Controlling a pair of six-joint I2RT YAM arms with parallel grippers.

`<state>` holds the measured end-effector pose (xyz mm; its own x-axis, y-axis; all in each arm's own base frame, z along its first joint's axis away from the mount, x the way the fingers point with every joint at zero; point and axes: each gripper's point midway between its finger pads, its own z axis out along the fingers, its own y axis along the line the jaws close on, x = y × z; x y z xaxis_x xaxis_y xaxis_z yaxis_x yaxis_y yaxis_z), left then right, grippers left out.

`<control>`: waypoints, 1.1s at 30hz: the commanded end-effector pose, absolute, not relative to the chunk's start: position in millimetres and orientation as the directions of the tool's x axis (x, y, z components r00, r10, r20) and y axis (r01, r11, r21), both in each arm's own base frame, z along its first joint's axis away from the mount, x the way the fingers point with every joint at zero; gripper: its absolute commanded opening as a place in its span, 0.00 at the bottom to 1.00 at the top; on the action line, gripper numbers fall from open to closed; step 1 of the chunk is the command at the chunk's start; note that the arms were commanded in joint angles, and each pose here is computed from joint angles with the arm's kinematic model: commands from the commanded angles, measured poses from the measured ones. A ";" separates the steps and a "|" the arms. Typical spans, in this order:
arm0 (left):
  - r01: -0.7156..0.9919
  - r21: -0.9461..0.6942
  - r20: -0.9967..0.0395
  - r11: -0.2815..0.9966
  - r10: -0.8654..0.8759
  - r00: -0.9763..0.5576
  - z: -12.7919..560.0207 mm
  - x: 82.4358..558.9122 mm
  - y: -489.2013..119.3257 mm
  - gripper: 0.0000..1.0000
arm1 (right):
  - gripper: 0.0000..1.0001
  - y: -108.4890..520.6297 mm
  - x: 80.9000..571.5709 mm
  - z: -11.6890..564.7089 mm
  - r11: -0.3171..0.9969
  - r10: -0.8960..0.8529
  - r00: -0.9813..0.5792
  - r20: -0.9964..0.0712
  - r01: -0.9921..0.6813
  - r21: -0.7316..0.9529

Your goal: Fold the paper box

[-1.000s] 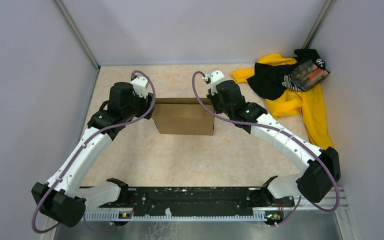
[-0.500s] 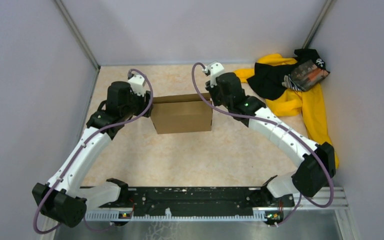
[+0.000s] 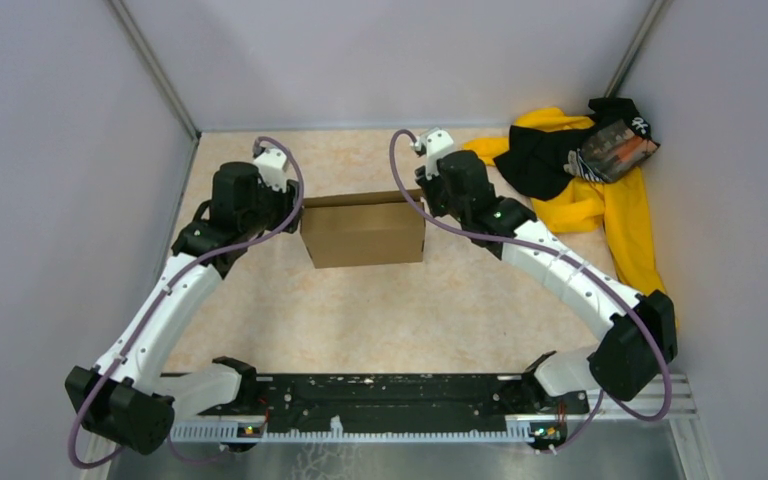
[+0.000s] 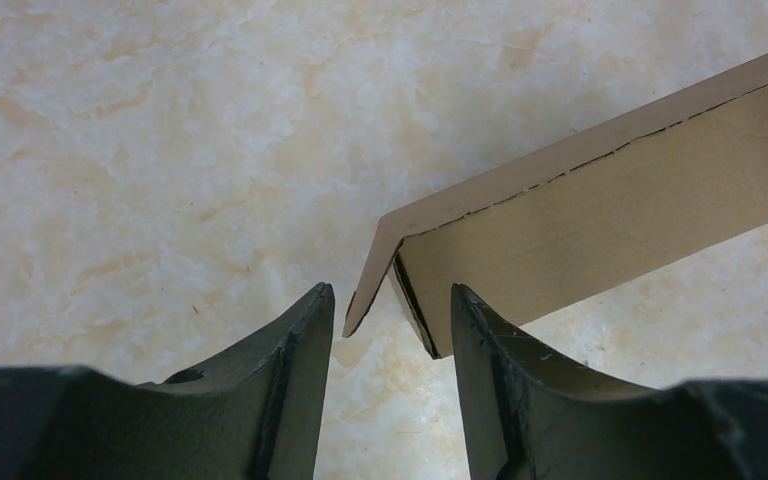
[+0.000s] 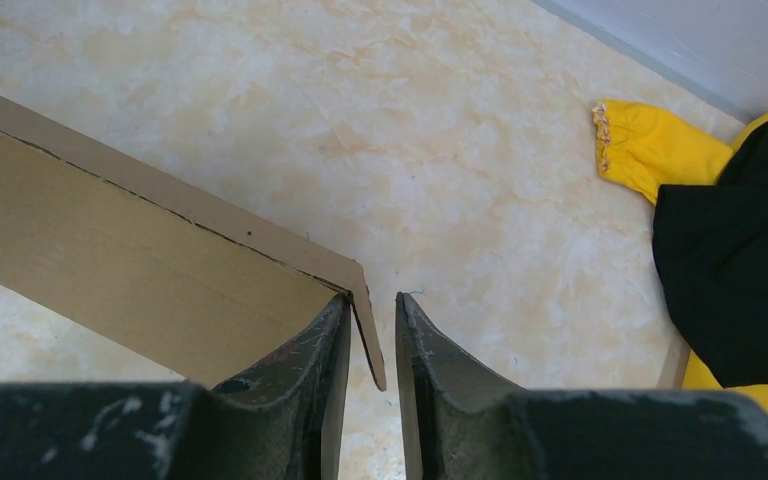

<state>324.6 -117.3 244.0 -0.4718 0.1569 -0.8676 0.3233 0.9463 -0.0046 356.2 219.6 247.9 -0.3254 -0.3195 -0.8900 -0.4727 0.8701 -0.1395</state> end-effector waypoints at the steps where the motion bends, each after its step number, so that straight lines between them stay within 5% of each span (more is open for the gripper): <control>1: 0.322 -0.014 -0.878 0.947 0.142 -0.456 248.1 329.9 -117.0 0.53 | 0.24 218.0 356.6 272.1 0.883 -0.256 -0.275 -0.927 -0.456 -0.109; 33: 0.346 -0.028 -0.868 0.938 0.149 -0.474 242.3 340.9 -122.5 0.27 | 0.13 215.8 356.2 268.4 0.886 -0.247 -0.292 -0.924 -0.453 -0.094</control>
